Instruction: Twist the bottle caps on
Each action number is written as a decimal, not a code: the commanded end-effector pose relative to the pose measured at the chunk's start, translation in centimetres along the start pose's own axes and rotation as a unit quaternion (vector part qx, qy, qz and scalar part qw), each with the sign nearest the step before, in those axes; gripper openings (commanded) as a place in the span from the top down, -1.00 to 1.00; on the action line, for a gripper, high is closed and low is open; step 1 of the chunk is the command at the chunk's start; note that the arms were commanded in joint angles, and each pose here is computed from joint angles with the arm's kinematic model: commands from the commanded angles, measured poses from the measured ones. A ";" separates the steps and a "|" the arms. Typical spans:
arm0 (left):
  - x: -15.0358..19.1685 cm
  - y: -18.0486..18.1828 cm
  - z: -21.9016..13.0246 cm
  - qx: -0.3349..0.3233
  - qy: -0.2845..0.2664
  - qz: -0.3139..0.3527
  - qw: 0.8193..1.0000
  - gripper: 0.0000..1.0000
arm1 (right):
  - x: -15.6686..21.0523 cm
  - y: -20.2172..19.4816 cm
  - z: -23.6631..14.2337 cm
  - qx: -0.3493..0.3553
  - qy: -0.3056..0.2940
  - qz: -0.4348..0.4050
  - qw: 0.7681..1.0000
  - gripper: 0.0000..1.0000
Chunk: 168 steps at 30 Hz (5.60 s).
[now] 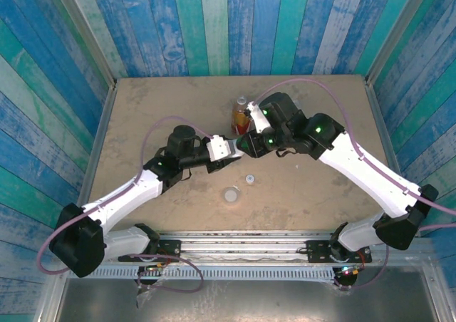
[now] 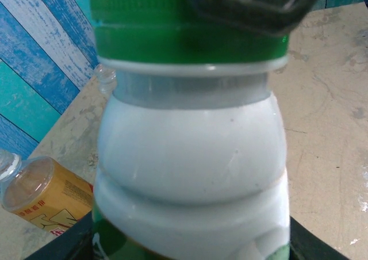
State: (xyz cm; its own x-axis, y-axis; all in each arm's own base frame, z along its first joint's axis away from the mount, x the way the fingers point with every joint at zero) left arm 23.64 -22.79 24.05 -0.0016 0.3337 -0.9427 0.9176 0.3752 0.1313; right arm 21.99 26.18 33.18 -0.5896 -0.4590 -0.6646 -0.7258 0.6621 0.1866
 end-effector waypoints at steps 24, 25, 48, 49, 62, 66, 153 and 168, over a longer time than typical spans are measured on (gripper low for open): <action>-0.8 -2.4 -2.1 0.074 -0.031 0.020 0.997 0.00 | 1.1 2.5 -3.5 -0.122 -0.052 -0.545 0.828 -0.18; -0.8 -2.4 -2.1 0.075 -0.030 0.021 0.996 0.01 | 1.1 2.5 -3.3 -0.124 -0.050 -0.545 0.828 -0.16; -0.7 -2.7 -2.3 0.078 -0.033 0.022 0.996 0.00 | 1.2 2.4 -1.2 -0.156 -0.014 -0.520 0.840 0.29; -0.7 -2.6 -2.3 0.076 -0.031 0.022 0.996 0.00 | 1.2 2.4 -1.2 -0.159 -0.014 -0.516 0.841 0.33; -0.6 0.2 -1.4 -0.030 -0.027 0.028 0.999 0.03 | 0.3 0.7 -0.7 -0.070 0.018 -0.185 0.980 0.88; -0.3 0.6 -0.8 -0.033 -0.019 0.025 0.999 0.04 | 1.0 0.6 -0.6 -0.064 0.013 -0.036 0.997 0.99; -1.0 -1.8 -0.5 0.081 -0.085 -0.063 0.991 0.03 | -1.2 0.6 -5.4 -0.020 -0.145 -0.240 0.960 -0.38; -1.9 -2.3 -1.0 0.105 -0.129 -0.103 0.981 0.02 | -0.7 2.1 -3.5 -0.100 -0.232 -0.242 0.937 -0.40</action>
State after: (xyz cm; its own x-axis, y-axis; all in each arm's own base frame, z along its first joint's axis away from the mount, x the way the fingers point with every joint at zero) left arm 21.24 -23.31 25.69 -0.1196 0.0435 -0.9919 0.9658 0.2368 -0.1060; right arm 19.68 25.15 36.85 0.0023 -0.3590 -0.9333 -0.9335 0.3340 -0.1308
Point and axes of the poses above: each hand's point on the last joint's axis, 136 mm out from that joint toward the fingers, its own z axis out along the fingers, its own y axis along the line the jaws close on, x = y × z, the point moved 6 cm from there along -z, back along the fingers, and after that the axes turned 14 degrees about -z, right-handed, at the moved point
